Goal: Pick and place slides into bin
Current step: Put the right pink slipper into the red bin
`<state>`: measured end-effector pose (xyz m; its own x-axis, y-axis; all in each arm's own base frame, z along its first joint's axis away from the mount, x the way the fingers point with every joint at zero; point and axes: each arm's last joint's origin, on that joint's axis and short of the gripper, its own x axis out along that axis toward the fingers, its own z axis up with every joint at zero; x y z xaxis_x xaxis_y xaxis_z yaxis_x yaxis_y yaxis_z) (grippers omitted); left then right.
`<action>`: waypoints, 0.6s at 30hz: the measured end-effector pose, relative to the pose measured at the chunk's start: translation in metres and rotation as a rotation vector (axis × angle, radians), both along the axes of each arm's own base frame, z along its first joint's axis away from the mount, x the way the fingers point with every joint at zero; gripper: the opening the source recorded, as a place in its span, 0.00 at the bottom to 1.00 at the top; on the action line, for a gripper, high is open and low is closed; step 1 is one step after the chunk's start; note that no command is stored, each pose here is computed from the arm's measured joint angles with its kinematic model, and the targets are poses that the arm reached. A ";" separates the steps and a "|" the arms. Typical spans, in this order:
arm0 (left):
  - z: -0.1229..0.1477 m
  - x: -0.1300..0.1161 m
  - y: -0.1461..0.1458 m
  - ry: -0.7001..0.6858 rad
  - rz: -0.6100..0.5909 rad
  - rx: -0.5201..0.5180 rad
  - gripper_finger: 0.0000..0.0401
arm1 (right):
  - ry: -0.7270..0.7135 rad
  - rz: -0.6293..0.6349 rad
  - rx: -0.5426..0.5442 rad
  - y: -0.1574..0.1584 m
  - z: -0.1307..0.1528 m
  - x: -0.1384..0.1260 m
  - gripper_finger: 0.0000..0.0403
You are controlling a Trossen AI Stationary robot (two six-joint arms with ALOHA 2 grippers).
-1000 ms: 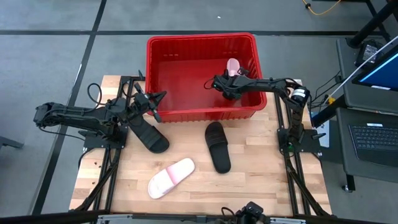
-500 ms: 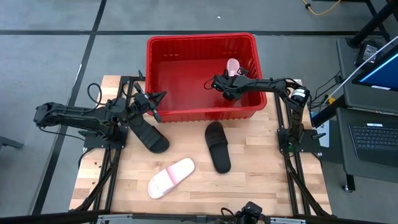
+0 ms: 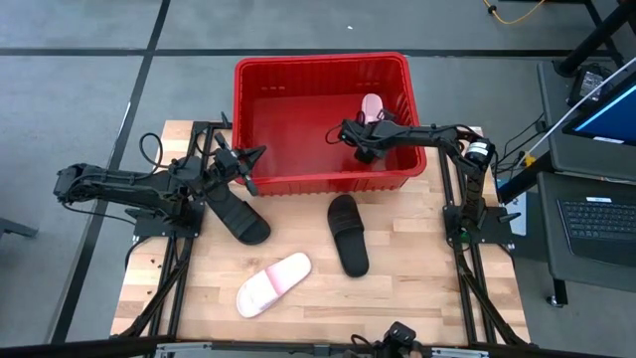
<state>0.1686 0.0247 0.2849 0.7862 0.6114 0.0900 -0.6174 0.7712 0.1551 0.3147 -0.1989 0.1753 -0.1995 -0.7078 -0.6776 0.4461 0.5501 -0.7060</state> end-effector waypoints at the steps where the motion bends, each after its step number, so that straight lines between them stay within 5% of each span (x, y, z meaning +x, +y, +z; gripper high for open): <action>1: 0.000 0.000 0.000 0.000 0.000 0.000 0.00 | 0.000 0.001 0.001 0.000 0.000 0.000 0.26; 9: 0.000 0.000 -0.001 -0.013 -0.029 -0.016 0.00 | 0.045 0.032 0.016 0.001 0.000 -0.001 0.42; 18: 0.000 0.001 -0.001 -0.015 -0.056 -0.015 0.00 | 0.054 0.038 0.018 0.001 0.003 0.000 0.44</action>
